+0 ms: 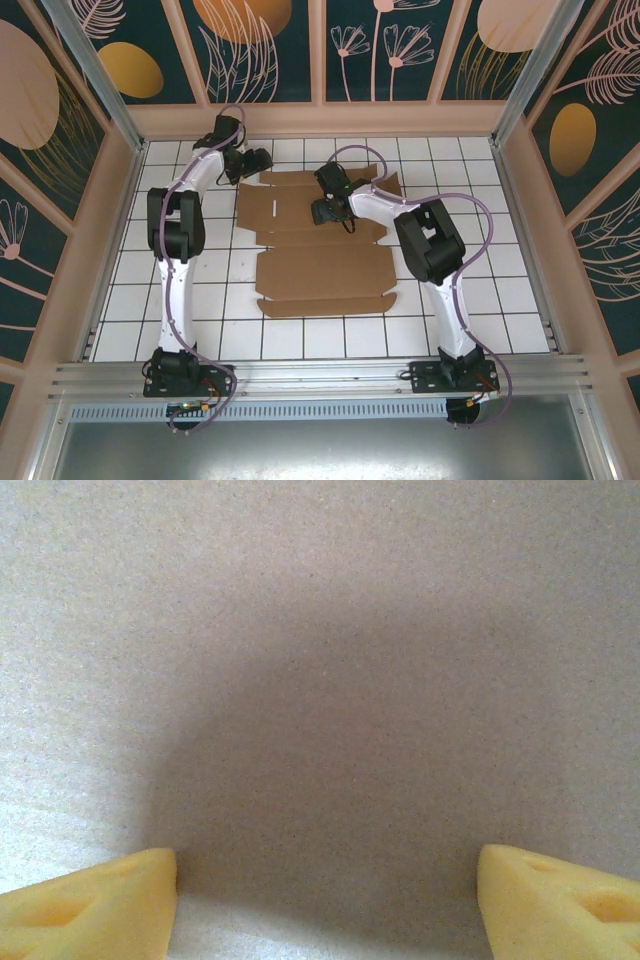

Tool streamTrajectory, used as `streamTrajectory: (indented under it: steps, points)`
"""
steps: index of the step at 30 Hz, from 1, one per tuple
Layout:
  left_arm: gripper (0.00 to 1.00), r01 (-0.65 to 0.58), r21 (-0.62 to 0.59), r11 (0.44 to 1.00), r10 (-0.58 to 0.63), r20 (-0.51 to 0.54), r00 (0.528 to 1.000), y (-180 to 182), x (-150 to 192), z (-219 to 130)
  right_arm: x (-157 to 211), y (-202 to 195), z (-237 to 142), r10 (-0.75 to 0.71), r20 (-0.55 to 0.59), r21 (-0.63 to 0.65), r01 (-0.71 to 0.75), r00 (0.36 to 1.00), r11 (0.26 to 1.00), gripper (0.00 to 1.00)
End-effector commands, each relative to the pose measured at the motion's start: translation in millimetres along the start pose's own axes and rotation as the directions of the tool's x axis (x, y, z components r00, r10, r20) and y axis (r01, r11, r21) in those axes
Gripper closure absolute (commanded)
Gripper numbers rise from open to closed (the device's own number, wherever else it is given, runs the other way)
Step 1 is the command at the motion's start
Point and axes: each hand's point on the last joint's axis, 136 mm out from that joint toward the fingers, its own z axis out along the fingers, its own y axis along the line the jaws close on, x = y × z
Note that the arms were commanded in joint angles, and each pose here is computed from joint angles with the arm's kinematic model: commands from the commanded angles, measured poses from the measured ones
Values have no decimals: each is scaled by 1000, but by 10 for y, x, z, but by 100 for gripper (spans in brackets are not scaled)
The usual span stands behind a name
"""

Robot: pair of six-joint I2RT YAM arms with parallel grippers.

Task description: Fold the paper box

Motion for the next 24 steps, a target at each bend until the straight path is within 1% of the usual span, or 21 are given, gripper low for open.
streamTrajectory:
  steps: [1,8,11,18,24]
  points:
    - [19,-39,43,998,39,-6,999,-98,-20,78,1065,-266,332,-13,-342,64,37,940,997,24]
    - [27,1,107,994,2,-27,1000,-144,69,175,1077,-273,349,-12,-343,68,38,939,997,26]
    - [29,14,162,987,-10,-30,1000,-243,76,141,1085,-276,364,-13,-344,70,39,939,997,26]
    - [34,50,247,968,-39,-47,998,-418,89,44,1107,-272,390,-9,-347,68,35,938,997,28]
    - [34,54,293,955,-53,-13,999,-590,58,-110,1157,-267,438,-6,-357,64,31,934,997,30]
